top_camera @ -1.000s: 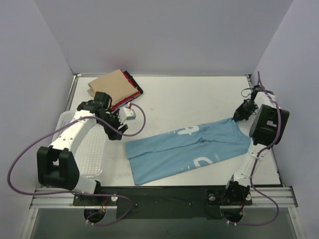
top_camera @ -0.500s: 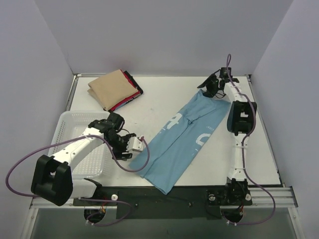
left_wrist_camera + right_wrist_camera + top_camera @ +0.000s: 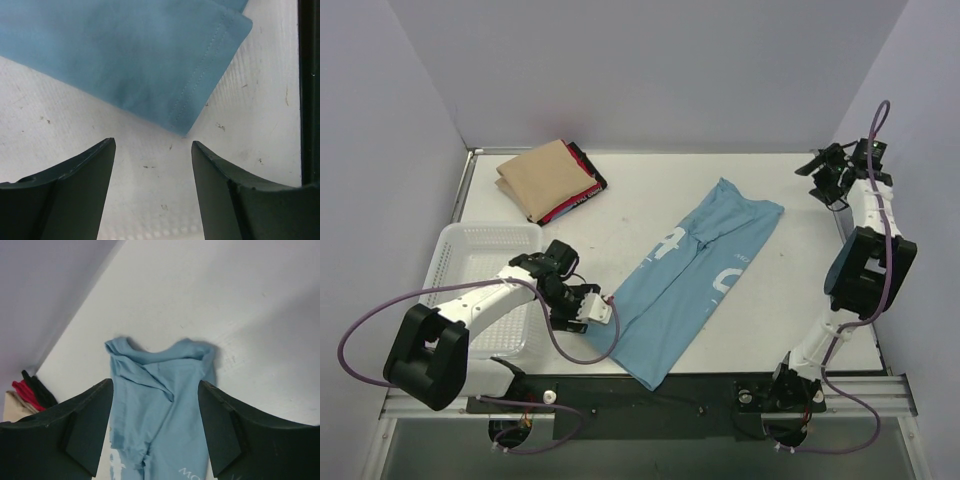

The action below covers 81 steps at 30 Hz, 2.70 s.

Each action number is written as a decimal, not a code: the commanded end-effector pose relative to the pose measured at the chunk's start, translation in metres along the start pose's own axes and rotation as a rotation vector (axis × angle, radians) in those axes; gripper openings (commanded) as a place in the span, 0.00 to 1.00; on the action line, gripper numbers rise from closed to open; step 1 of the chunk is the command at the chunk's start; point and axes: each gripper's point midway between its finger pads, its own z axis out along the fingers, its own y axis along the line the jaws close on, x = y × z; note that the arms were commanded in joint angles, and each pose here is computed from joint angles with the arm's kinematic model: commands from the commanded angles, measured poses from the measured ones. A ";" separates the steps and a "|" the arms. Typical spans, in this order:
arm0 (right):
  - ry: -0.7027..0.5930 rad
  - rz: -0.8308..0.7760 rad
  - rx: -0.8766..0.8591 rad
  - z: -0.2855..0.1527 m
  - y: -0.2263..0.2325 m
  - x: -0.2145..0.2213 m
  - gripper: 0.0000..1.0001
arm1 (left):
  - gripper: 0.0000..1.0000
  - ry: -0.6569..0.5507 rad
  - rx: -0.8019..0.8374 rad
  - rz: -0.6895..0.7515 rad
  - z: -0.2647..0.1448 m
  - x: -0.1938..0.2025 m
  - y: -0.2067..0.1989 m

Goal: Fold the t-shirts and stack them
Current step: Rotate the tshirt 90 degrees, then grab the bottom of the folded rectangular tshirt with both arms

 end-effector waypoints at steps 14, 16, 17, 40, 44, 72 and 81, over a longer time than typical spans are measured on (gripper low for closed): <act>0.353 0.071 0.161 0.091 -0.064 0.110 0.06 | 0.73 -0.044 -0.010 0.057 -0.003 -0.012 -0.002; 0.343 0.063 0.116 0.106 -0.049 0.104 0.00 | 0.73 -0.051 -0.024 0.067 -0.003 -0.014 0.003; 0.330 0.041 0.083 0.119 -0.033 0.098 0.00 | 0.73 -0.045 -0.018 0.067 0.000 -0.013 0.003; 0.077 -0.680 -0.326 -0.124 0.068 0.096 0.81 | 0.82 -0.313 0.007 0.544 0.046 -0.087 0.028; 0.227 -1.119 -0.604 -0.184 0.063 0.224 0.80 | 0.80 -0.311 0.044 0.585 0.058 -0.092 0.016; 0.803 -2.143 -0.871 -0.215 -0.096 0.479 0.59 | 0.00 -0.185 -0.006 0.701 0.079 -0.100 -0.005; 0.760 -2.033 -0.932 -0.247 -0.075 0.463 0.00 | 0.00 -0.310 0.069 0.351 0.029 -0.143 -0.017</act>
